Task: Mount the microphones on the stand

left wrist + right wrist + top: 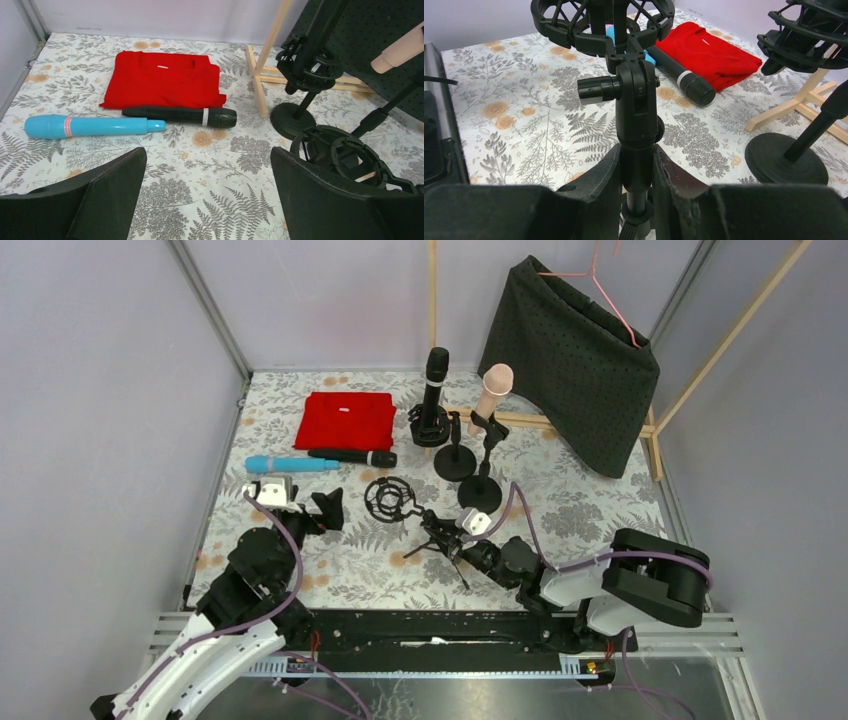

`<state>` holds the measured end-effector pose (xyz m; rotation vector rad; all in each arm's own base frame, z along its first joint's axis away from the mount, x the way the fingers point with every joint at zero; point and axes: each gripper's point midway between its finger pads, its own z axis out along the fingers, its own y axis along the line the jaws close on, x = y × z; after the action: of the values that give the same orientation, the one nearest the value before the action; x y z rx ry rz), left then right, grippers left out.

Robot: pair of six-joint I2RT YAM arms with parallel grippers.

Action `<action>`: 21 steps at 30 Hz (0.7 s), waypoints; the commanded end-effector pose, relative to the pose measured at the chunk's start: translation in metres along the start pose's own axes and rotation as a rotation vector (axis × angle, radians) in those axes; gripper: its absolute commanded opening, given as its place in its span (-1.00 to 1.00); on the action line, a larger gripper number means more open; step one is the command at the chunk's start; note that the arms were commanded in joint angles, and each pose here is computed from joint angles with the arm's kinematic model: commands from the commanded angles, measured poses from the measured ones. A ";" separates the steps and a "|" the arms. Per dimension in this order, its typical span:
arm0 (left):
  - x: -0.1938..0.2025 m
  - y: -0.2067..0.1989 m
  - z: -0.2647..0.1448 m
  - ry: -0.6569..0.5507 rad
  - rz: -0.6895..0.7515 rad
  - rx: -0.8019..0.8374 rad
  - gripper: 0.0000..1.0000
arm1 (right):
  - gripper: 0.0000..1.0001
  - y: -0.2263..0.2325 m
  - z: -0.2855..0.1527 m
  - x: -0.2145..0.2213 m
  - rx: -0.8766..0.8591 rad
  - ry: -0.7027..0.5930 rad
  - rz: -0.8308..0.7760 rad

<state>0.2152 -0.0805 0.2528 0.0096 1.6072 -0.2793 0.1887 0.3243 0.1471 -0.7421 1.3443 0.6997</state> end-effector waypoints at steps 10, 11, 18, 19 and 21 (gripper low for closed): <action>-0.016 0.009 -0.001 -0.031 -0.025 -0.061 0.97 | -0.60 -0.009 0.016 -0.056 0.071 -0.253 0.034; -0.016 0.009 -0.001 -0.033 -0.025 -0.062 0.98 | -0.53 -0.009 0.014 -0.052 0.072 -0.242 0.038; -0.016 0.009 -0.001 -0.031 -0.025 -0.060 0.98 | -0.05 -0.013 0.000 -0.029 0.086 -0.179 0.046; -0.016 0.009 -0.001 -0.032 -0.025 -0.061 0.97 | 0.00 -0.014 -0.002 -0.027 0.089 -0.174 0.044; -0.015 0.009 -0.001 -0.030 -0.025 -0.063 0.98 | 0.09 -0.016 -0.006 -0.025 0.098 -0.167 0.042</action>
<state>0.2171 -0.0720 0.2472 -0.0222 1.6265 -0.2276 0.1939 0.3182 0.1237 -0.7300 1.3780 0.6538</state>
